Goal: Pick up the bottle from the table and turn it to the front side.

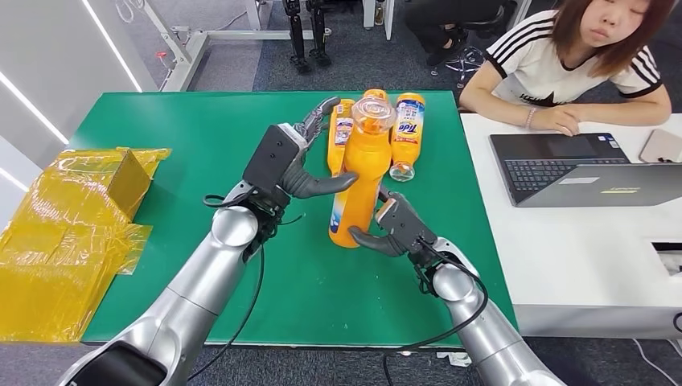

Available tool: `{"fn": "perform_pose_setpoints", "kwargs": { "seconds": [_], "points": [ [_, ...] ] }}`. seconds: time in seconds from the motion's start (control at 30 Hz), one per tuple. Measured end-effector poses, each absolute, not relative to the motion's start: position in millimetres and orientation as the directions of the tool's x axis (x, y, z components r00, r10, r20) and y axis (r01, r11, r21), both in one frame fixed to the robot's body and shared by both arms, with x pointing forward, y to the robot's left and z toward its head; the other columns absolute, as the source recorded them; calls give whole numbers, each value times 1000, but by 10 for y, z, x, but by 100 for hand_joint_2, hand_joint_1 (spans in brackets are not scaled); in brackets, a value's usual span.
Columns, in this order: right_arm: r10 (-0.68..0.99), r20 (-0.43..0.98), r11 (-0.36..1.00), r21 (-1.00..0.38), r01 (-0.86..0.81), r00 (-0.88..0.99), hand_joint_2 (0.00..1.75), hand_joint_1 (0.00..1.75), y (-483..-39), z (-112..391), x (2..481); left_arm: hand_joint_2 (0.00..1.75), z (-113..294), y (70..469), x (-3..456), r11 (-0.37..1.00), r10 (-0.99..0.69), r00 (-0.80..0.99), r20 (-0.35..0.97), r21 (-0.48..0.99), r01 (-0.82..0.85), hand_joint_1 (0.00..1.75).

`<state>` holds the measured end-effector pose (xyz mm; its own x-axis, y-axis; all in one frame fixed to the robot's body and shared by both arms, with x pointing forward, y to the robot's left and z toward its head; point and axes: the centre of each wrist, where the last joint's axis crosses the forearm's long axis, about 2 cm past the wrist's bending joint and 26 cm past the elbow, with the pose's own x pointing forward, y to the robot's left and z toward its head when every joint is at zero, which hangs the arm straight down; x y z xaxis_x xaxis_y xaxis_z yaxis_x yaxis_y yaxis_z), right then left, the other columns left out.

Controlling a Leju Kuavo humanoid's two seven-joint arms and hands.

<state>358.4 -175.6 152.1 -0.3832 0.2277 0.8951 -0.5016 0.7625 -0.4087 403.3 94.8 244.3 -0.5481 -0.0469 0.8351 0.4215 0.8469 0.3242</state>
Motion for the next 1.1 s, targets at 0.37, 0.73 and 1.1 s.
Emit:
{"fn": "perform_pose_setpoints", "kwargs": {
  "seconds": [0.37, 0.73, 1.1],
  "points": [
    [235, 896, 746, -415, -521, -377, 175, 174, -1758, 1528, 3635, 175, 2360, 1004, 4081, 761, 128, -345, 930, 131, 635, 0],
    [255, 896, 759, -419, -498, -364, 175, 175, -1848, 1503, 3711, 175, 2336, 1041, 4043, 621, 307, -163, 938, -68, 781, 0],
    [293, 905, 761, -416, -499, -308, 175, 175, -2036, 1388, 3697, 175, 2428, 1113, 4008, 758, 155, -375, 914, 134, 639, 0]
  ]
}}
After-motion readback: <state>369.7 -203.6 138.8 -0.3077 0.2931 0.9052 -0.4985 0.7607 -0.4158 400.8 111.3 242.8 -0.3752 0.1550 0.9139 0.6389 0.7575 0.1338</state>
